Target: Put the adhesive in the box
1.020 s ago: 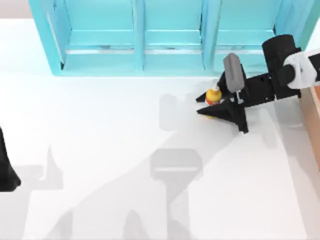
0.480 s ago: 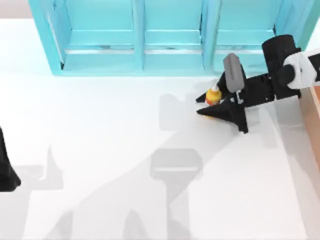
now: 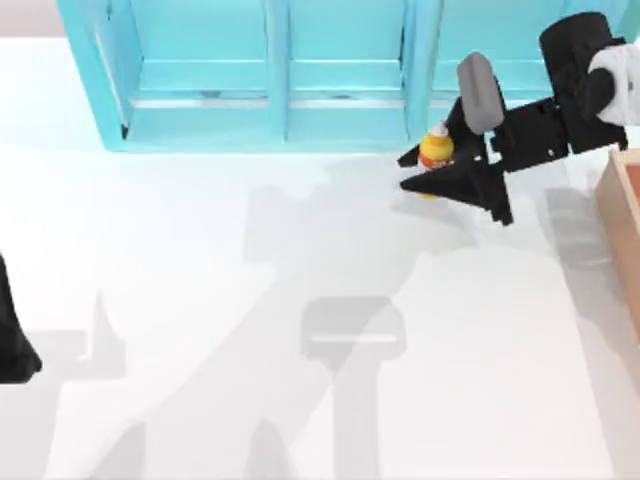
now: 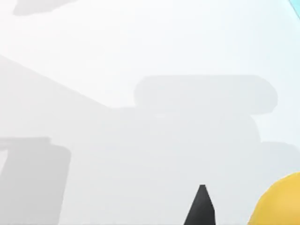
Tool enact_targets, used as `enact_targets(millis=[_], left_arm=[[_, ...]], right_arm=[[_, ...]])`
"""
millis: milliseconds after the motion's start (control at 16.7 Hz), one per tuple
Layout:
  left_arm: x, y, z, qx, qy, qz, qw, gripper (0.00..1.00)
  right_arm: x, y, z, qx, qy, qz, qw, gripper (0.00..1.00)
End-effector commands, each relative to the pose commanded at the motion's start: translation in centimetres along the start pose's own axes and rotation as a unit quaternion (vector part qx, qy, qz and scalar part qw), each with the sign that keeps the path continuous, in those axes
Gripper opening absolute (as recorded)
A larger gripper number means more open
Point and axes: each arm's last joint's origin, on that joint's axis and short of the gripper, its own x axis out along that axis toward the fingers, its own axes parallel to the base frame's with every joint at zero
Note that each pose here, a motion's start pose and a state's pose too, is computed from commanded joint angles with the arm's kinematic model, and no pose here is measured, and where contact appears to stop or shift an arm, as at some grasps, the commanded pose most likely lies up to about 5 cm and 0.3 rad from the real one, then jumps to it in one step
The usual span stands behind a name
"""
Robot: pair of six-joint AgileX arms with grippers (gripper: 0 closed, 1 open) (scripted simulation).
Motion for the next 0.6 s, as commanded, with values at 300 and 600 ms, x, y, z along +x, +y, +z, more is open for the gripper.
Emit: enact_targets(millis=[300,600], left_arm=[[0.0,0.0,0.0,0.000,0.000,0.000,1.000,1.00],[0.0,0.0,0.0,0.000,0.000,0.000,1.000,1.00]], right_arm=[[-1.2,-0.1,2.9,-0.013,-0.003,-0.004,1.000,0.00],[-2.5,0.0,2.1,-0.007,-0.001,-0.014,1.000,0.00]])
